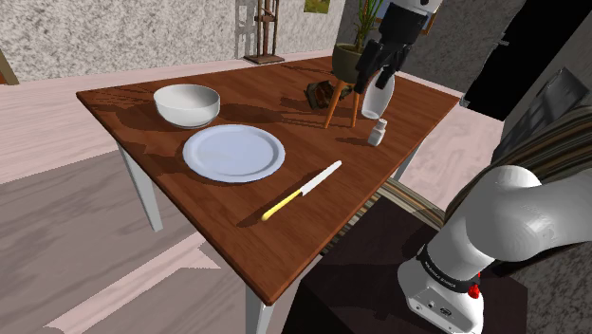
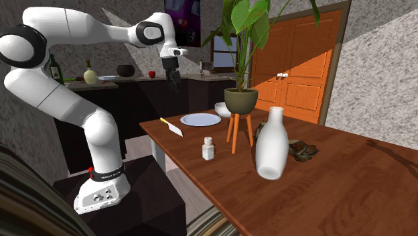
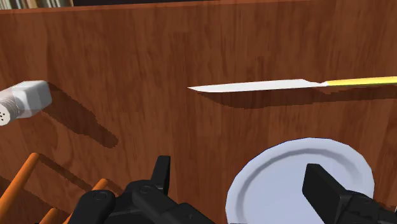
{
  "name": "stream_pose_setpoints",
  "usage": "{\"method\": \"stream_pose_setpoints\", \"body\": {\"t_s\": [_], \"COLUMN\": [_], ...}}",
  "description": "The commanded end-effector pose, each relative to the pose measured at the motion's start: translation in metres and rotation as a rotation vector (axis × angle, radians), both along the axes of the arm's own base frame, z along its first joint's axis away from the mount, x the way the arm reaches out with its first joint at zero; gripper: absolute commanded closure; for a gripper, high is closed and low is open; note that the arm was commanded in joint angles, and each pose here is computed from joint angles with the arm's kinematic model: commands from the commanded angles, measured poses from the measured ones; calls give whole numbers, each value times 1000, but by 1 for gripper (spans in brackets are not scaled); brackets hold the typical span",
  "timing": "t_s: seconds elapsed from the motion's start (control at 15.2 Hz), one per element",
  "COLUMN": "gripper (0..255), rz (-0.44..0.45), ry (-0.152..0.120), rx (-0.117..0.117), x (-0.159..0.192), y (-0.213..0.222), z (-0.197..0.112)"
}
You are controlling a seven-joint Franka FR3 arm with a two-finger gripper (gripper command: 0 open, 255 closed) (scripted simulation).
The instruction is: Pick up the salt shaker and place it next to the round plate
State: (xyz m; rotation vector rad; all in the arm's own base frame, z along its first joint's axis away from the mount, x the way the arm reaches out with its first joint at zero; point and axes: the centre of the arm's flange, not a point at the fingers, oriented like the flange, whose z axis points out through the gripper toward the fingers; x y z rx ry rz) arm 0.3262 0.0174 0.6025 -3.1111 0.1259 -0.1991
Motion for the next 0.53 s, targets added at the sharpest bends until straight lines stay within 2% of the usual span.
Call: {"method": "stream_pose_setpoints", "body": {"t_s": [0.0,0.46], "gripper": [0,0], "rz": [0,38], "ry": [0,34], "rx": [0,-9], "x": [0,8], "y": [0,-82], "z": [0,-41]}}
